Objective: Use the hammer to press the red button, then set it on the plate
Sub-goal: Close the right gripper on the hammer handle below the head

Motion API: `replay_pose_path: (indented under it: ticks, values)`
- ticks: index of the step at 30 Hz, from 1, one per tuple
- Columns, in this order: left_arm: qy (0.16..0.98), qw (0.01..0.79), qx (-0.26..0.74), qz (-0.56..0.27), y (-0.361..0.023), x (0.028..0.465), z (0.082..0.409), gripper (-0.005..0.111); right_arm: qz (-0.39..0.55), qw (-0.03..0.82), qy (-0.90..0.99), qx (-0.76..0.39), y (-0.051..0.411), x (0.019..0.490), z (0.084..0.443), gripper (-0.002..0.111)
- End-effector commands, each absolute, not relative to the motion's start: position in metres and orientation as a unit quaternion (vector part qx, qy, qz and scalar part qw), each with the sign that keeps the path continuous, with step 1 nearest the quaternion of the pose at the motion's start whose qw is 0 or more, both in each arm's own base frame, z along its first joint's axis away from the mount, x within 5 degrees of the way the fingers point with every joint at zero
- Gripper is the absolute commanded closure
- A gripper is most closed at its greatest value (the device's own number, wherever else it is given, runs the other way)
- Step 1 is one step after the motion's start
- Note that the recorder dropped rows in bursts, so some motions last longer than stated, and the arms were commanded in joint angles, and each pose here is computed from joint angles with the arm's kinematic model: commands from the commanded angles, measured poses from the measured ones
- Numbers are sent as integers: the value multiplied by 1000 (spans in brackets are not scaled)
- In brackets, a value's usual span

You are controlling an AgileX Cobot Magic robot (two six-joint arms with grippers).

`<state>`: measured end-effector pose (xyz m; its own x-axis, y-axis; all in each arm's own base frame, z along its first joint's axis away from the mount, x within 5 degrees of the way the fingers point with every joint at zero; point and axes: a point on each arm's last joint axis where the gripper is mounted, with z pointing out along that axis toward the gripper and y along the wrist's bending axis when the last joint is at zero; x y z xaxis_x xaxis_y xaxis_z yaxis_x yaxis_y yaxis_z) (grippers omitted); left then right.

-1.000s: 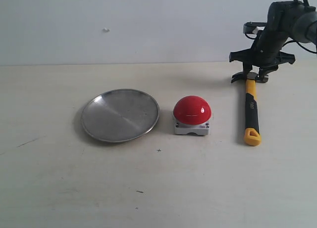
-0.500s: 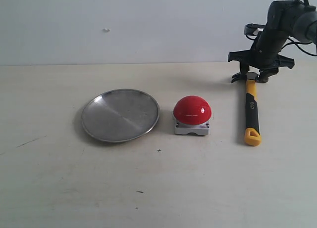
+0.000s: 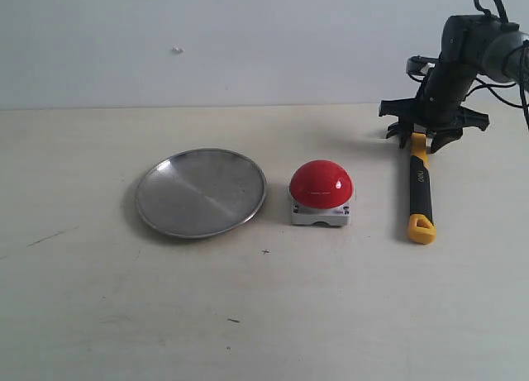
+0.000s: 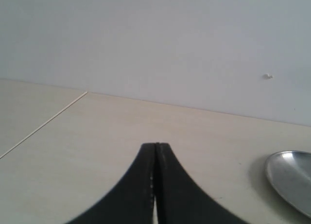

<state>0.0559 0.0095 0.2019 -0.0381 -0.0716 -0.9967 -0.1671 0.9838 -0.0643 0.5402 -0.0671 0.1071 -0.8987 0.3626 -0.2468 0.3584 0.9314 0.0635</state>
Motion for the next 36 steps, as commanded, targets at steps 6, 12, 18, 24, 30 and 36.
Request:
replay_pose_path:
  ticks: [6,12,18,24,30,36]
  values:
    - [718,690,-84,36,10,56,201,107,9,128,973,193,-69,540,108,56]
    - [718,690,-84,36,10,56,201,107,7,108,975,193,-69,537,107,59]
    - [718,690,-84,36,10,56,201,107,2,114,982,148,-69,538,107,95]
    - [718,690,-84,36,10,56,201,107,-2,94,990,102,-69,535,104,108]
    - [718,690,-84,36,10,56,201,107,23,90,990,107,-64,535,99,88]
    - [718,690,-84,36,10,56,201,107,22,99,989,109,-64,535,108,64]
